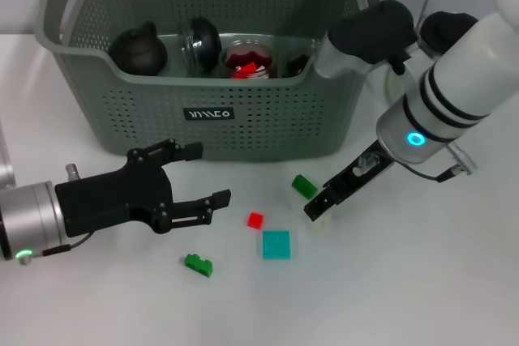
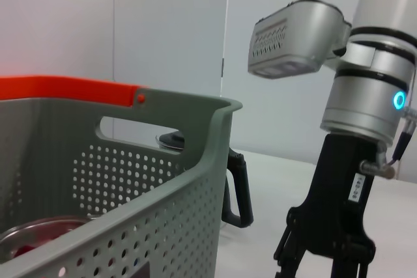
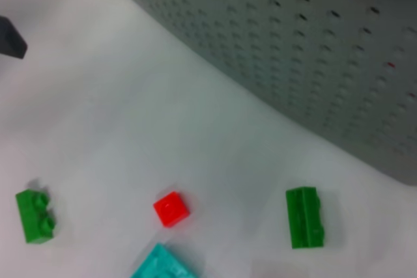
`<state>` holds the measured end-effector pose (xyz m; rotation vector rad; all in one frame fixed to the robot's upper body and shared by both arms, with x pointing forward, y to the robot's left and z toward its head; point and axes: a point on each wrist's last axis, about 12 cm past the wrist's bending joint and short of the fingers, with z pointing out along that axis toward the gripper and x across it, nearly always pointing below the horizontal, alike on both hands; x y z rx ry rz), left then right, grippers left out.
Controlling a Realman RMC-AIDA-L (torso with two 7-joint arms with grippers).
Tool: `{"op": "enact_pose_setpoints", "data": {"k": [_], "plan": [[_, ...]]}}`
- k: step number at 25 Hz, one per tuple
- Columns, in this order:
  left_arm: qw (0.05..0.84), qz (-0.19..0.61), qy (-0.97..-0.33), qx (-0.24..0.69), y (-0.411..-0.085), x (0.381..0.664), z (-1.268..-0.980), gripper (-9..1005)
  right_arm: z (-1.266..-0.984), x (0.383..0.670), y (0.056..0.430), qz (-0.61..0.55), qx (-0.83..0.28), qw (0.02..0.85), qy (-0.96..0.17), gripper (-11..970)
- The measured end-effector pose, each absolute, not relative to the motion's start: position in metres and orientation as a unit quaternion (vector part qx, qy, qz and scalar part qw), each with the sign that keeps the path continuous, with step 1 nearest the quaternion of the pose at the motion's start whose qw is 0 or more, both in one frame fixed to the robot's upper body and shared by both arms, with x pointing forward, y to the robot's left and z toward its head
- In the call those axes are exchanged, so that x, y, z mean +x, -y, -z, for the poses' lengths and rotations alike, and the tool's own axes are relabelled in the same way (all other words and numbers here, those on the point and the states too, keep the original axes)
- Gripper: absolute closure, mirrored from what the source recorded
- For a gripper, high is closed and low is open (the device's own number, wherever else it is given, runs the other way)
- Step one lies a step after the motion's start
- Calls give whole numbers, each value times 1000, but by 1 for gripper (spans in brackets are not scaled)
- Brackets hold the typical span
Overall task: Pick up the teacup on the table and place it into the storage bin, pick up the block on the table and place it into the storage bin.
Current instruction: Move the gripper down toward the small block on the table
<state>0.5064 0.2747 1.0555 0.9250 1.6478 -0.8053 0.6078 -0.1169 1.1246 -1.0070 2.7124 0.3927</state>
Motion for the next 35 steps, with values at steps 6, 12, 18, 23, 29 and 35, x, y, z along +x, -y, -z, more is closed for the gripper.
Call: {"op": "enact_pose_setpoints", "data": {"k": [6, 12, 18, 23, 29, 35], "plan": [[520, 335, -686, 383, -276, 507, -1056, 152, -1121, 606, 110, -136, -352, 116, -919, 86], [521, 334, -687, 380, -276, 507, -1056, 152, -1115, 602, 105, -129, -365, 109, -915, 98], [523, 333, -689, 376, -277, 506, -1055, 153, -1110, 600, 104, -121, -373, 108, -914, 110], [524, 333, -689, 375, -277, 506, -1055, 153, -1107, 599, 103, -116, -376, 108, -913, 153], [524, 333, -689, 375, -277, 506, -1055, 153, -1101, 597, 100, -114, -380, 107, -912, 293], [524, 333, -689, 374, -277, 506, -1055, 153, -1100, 597, 98, -110, -386, 112, -909, 307]]}}
